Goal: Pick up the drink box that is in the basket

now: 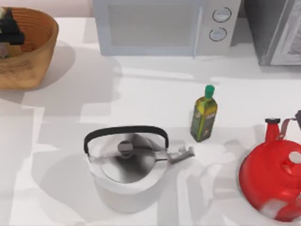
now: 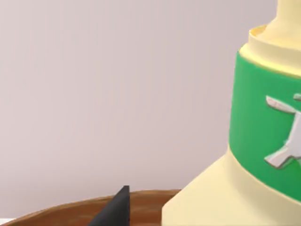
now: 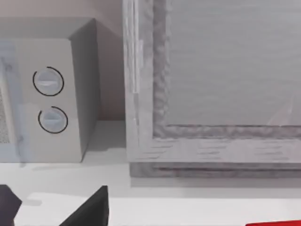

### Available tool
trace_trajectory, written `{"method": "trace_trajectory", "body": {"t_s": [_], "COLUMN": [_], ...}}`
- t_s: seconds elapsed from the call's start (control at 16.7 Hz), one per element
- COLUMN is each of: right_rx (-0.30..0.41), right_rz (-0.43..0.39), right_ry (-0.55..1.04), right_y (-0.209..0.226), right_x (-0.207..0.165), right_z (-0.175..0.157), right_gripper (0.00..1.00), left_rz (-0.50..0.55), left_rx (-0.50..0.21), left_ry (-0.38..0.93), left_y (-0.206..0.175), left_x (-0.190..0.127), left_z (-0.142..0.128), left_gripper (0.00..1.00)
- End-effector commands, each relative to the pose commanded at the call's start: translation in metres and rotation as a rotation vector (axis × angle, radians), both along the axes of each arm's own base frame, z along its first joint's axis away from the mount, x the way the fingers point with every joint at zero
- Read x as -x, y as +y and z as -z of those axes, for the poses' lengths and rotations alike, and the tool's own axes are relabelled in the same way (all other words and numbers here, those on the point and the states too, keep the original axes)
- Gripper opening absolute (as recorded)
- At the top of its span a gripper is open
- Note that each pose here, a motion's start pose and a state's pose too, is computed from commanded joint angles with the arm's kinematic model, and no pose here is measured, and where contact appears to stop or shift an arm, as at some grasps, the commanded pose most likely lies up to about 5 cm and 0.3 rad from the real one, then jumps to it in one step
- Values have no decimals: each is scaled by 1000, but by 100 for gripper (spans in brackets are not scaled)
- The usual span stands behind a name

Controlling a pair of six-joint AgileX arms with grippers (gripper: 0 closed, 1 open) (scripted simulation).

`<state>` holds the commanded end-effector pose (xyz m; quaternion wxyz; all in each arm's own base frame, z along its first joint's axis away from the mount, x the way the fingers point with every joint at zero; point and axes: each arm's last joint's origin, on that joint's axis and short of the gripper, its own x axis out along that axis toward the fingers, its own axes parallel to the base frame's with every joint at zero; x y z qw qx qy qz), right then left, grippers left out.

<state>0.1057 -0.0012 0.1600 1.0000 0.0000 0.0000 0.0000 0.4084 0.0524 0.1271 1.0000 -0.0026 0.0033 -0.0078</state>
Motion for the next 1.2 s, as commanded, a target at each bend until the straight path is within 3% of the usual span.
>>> {"method": "trace_trajectory", "body": {"t_s": [0.54,1.2], "right_rx": [0,0], "right_rz": [0,0], "right_ry": [0,0], "right_y": [0,0], "right_x": [0,0], "right_z": [0,0], "right_gripper": [100,100], "left_rz": [0,-6], "left_rx": [0,-4], "left_ry": [0,-12], "left_y": [0,3], "left_x": [0,1], "left_z": [0,-9], "left_gripper": [2,0]}}
